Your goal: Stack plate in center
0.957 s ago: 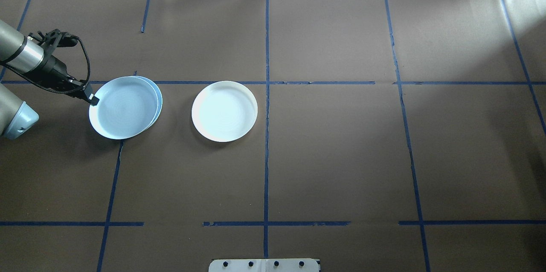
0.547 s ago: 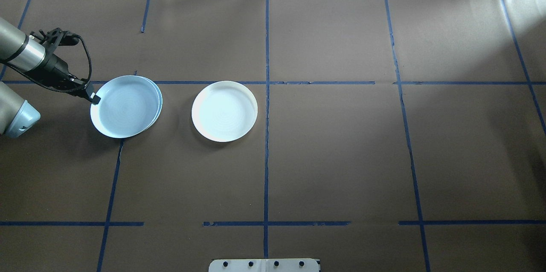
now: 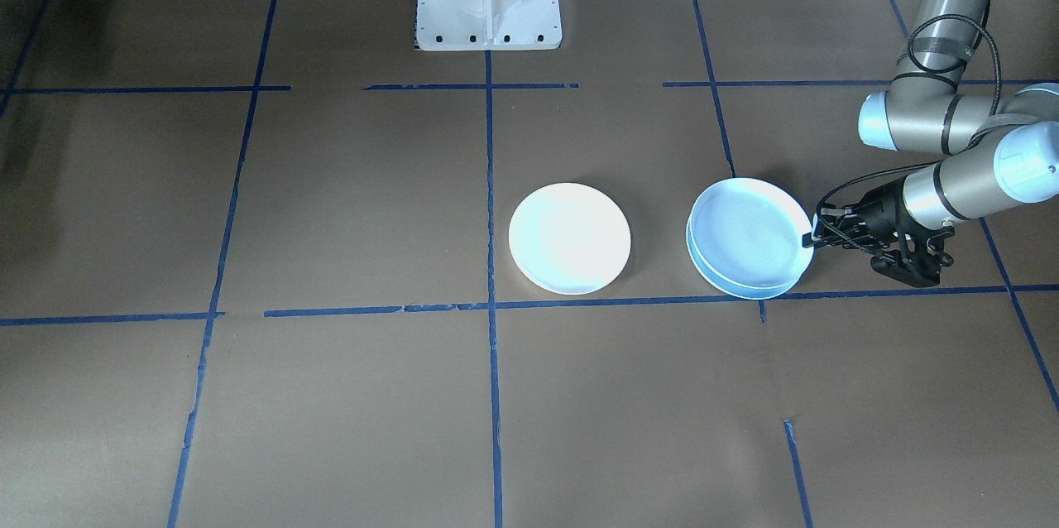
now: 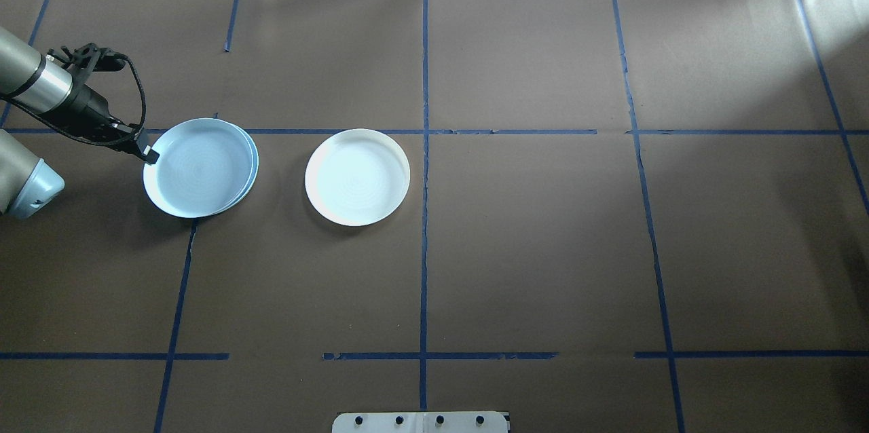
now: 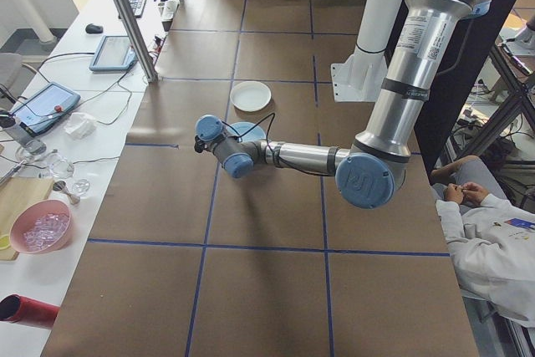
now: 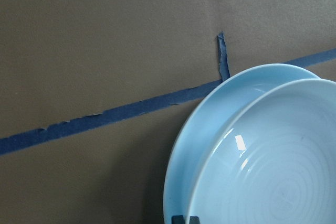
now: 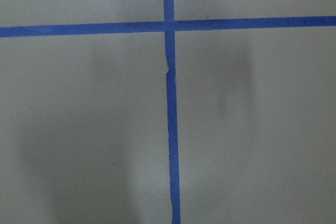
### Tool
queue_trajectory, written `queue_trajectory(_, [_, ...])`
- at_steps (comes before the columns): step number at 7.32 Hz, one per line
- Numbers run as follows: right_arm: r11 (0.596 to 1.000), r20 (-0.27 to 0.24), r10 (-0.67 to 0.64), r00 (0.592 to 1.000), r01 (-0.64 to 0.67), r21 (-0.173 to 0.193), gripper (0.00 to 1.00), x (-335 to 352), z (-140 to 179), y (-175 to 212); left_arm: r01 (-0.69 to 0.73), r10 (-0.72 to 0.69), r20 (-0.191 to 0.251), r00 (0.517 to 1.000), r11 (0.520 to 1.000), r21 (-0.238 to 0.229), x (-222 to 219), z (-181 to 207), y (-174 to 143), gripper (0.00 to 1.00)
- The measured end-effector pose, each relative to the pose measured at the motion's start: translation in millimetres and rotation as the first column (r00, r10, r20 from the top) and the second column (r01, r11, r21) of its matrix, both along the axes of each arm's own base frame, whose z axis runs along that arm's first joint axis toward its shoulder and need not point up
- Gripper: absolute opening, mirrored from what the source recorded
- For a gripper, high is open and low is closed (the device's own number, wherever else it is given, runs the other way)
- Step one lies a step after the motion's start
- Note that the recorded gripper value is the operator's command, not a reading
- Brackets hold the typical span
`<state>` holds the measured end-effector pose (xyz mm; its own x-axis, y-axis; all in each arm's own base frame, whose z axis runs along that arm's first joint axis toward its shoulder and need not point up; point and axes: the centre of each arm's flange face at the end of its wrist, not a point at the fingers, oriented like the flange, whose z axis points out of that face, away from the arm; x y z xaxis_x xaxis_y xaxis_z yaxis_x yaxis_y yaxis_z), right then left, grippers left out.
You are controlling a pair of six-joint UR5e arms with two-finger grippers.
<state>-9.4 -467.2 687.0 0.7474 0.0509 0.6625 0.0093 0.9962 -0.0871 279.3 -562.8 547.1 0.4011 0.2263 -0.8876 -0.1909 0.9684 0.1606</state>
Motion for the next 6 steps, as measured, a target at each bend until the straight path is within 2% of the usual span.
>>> queue_trajectory(3, [1.000,0.000,0.000,1.000,0.000,0.000,1.00,0.1,0.0,0.0,0.004,-0.004,0.001,1.000,1.000,0.003,-0.5,-0.7,-1.1,0.00])
queue_trajectory(4, [1.000,0.000,0.000,1.000,0.000,0.000,1.00,0.0,0.0,0.0,0.004,-0.004,0.000,1.000,1.000,0.004,-0.4,-1.8,-1.7,0.17])
queue_trajectory(5, [1.000,0.000,0.000,1.000,0.000,0.000,1.00,0.0,0.0,0.0,0.004,-0.004,0.000,1.000,1.000,0.005,0.1,-2.3,-2.5,0.55])
queue_trajectory(6, [1.000,0.000,0.000,1.000,0.000,0.000,1.00,0.1,0.0,0.0,0.005,-0.005,0.000,1.000,1.000,0.004,0.5,-2.1,-3.4,0.66])
